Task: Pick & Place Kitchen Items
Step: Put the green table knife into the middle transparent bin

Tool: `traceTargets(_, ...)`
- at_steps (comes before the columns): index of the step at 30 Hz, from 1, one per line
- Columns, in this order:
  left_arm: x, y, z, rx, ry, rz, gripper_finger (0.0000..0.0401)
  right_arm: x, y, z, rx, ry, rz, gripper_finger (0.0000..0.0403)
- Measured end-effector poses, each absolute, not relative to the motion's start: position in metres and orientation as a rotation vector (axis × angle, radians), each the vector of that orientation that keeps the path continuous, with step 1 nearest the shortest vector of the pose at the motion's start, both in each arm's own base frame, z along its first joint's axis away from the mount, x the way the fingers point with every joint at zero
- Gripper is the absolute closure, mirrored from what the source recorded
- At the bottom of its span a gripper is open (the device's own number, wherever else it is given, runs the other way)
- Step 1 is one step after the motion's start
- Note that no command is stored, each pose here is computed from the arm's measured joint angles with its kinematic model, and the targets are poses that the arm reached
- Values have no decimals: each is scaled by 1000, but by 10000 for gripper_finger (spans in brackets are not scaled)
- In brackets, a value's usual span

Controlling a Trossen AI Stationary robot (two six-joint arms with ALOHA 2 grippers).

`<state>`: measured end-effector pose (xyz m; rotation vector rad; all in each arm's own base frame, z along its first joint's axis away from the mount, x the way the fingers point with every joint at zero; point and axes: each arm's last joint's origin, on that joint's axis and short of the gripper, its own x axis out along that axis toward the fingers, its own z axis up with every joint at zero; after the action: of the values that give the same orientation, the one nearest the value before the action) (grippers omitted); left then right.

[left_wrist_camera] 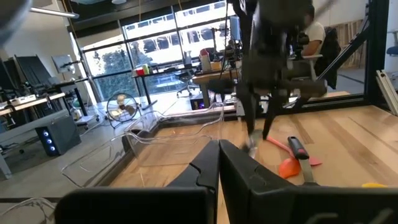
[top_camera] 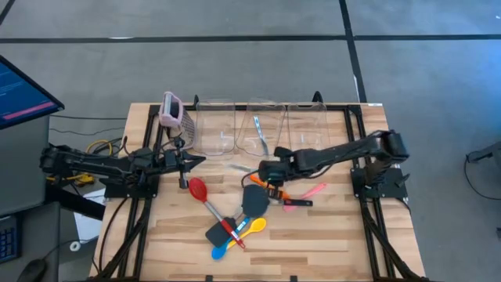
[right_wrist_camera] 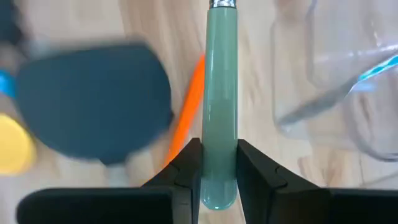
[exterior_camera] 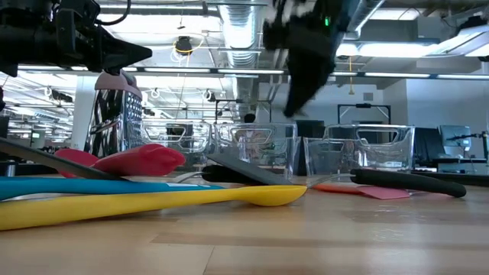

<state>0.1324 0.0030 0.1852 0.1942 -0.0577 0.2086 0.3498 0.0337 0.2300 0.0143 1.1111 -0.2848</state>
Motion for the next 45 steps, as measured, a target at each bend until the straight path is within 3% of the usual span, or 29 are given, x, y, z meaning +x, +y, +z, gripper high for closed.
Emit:
traceTargets(9, 132, 3, 186, 194, -62, 211, 399, 341, -6, 273, 252, 830, -583, 339)
traceTargets(22, 132, 3, 187, 192, -74, 213, 399, 338, -77, 271, 544, 716, -886, 339)
traceTargets(45, 133, 4, 187, 190, -82, 234, 399, 353, -115, 205, 789, 953, -870, 339)
